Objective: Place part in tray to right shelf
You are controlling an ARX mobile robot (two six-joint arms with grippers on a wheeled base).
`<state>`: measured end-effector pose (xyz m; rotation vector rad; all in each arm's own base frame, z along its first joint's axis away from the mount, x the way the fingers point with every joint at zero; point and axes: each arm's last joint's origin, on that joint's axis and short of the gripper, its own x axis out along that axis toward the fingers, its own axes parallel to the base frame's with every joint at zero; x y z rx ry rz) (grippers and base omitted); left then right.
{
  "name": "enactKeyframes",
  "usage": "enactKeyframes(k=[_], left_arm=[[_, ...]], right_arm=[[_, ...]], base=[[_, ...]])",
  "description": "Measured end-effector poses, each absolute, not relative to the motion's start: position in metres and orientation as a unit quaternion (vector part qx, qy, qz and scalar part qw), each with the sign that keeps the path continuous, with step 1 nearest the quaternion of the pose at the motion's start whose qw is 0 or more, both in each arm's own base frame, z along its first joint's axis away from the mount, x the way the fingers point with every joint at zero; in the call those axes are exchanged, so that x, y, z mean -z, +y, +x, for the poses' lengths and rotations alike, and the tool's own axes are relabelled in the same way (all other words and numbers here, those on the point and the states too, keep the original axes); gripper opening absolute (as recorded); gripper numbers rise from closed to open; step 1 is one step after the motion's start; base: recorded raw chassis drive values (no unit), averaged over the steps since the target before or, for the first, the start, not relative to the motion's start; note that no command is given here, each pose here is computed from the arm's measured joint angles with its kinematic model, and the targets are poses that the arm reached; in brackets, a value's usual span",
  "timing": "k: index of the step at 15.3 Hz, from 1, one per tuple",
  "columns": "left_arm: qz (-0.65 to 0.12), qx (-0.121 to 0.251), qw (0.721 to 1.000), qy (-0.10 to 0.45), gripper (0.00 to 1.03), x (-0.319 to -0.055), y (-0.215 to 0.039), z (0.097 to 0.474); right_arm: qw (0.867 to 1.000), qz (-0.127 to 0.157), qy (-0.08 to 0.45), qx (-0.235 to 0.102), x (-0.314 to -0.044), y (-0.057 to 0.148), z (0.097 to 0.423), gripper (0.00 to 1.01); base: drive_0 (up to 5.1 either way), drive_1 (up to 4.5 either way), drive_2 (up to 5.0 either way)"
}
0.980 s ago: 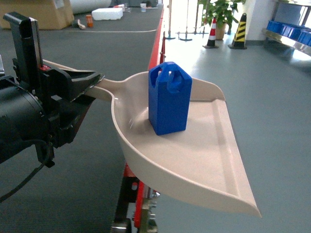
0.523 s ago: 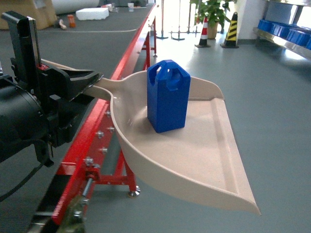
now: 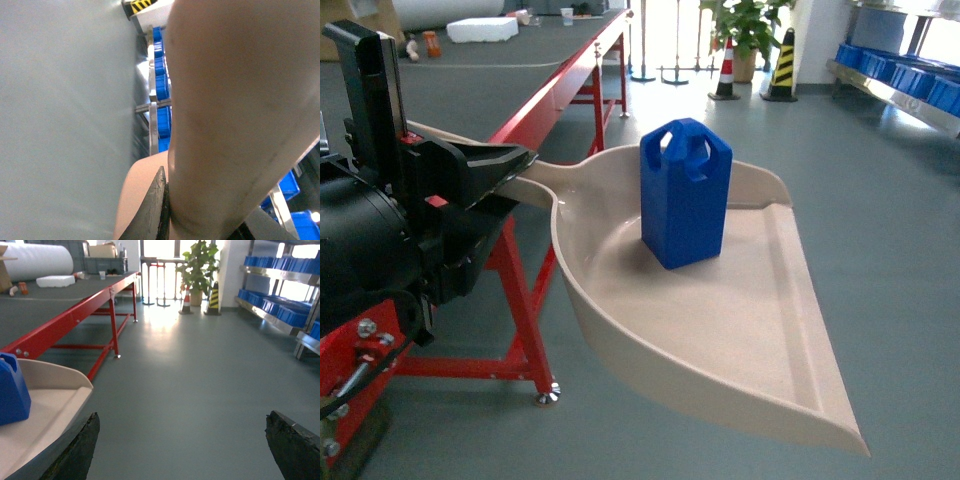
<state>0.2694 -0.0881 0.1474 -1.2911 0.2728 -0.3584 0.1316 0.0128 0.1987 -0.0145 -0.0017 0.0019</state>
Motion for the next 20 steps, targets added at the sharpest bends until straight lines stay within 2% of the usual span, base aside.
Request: enactKeyframes(k=[20], left_arm=[[-0.596,0.162,0.776,0.127,0.17,-0.1466,-0.0879,0.2693]], right_arm=[[1.000,-0.008,0.005,0.000,-0.1969,0.0128,0.1320,0.98]], base=[[5.0,-2.42,-2.4]])
